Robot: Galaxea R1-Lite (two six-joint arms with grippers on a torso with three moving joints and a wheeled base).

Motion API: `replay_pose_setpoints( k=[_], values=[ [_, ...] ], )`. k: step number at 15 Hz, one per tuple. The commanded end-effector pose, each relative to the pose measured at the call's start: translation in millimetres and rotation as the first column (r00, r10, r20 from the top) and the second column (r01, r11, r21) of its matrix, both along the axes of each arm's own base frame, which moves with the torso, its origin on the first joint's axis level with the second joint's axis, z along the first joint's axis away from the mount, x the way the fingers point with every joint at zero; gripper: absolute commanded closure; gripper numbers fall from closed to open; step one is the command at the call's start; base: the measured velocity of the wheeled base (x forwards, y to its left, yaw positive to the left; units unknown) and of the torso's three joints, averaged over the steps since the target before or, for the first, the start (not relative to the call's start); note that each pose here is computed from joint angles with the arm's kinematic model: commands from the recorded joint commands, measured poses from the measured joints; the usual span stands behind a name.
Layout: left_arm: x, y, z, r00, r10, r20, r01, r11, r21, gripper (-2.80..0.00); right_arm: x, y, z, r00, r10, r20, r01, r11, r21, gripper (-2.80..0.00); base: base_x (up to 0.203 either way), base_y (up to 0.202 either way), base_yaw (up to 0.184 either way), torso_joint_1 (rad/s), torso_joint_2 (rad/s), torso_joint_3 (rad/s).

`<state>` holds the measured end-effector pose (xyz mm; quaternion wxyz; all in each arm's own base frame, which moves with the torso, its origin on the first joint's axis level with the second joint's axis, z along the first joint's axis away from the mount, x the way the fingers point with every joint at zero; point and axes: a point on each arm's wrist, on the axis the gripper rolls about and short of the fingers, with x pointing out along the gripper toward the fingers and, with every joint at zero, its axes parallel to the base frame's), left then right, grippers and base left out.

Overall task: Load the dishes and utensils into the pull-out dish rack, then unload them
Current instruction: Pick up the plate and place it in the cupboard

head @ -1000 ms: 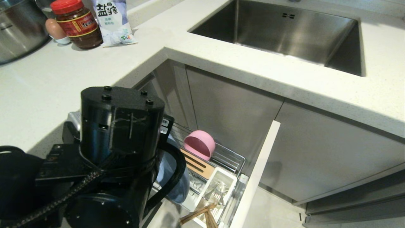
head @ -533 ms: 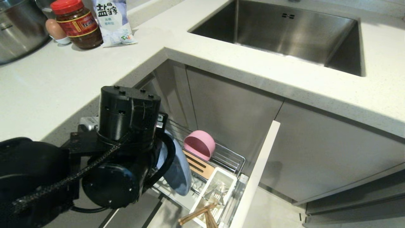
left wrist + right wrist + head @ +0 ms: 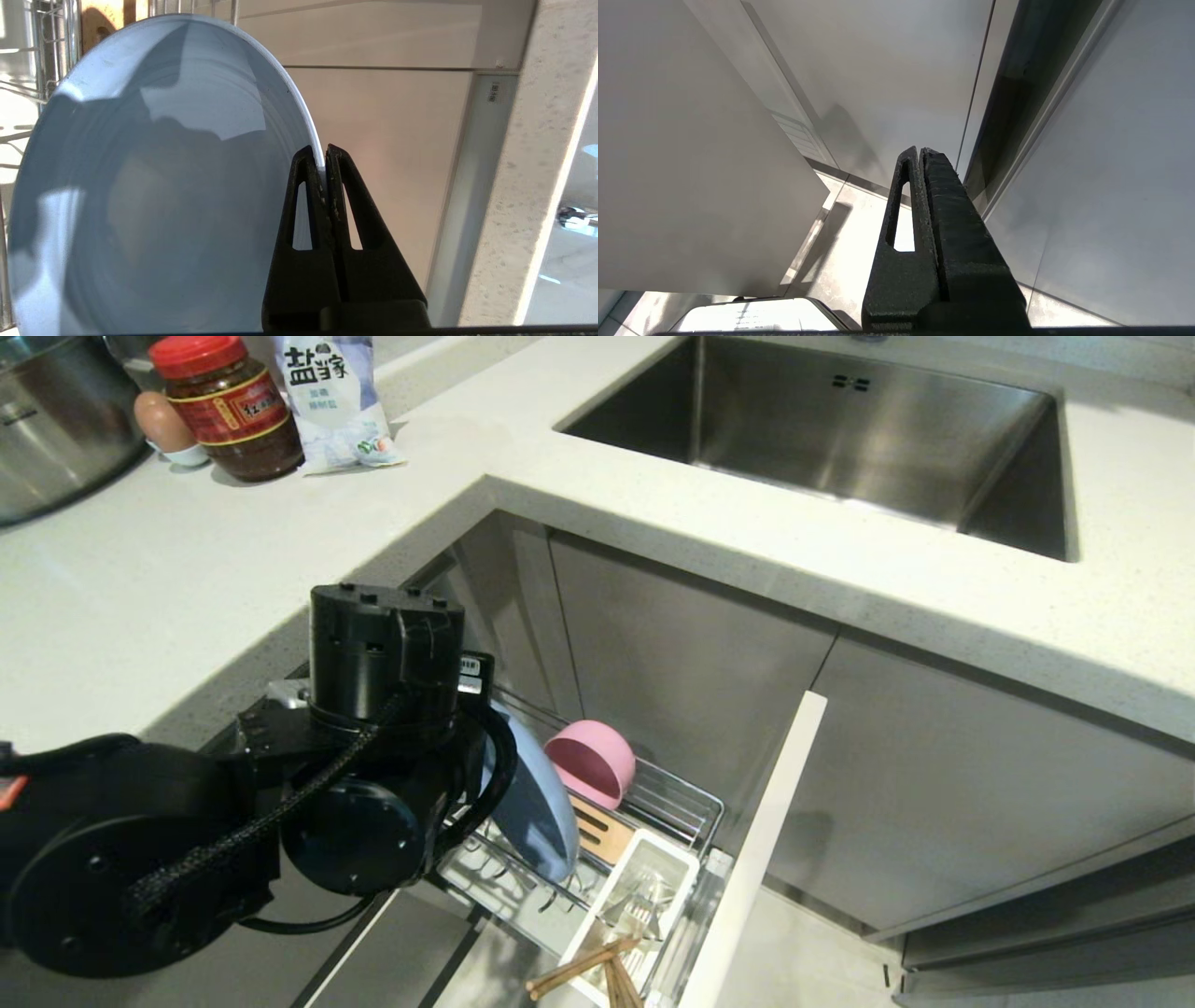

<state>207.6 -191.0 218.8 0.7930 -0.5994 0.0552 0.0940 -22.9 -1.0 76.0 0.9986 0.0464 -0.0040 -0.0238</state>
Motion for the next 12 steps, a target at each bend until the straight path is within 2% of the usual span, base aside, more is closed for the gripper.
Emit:
replay_pose_setpoints(
  k=[1, 6, 12],
  values=[
    [7, -2, -9, 1.0, 0.024, -0.017, -0.024, 1.0, -0.007, 0.0, 0, 0, 0, 1.0, 0.001, 0.005, -0.001, 1.0, 0.001, 0.0, 0.0, 0.0, 0.0, 0.0, 0.0, 0.0],
    [14, -6, -18, 0.999, 0.03, -0.037, -0.031, 0.999, -0.023, 0.0, 0, 0, 0, 1.0, 0.0, 0.005, 0.0, 1.0, 0.001, 0.0, 0.0, 0.0, 0.0, 0.0, 0.0, 0.0],
    [24, -3, -33, 0.995, 0.066, -0.073, -0.066, 0.998, 0.011, 0.0, 0, 0, 0, 1.0, -0.001, 0.005, 0.001, 1.0, 0.001, 0.0, 0.0, 0.0, 0.0, 0.0, 0.0, 0.0]
  ],
)
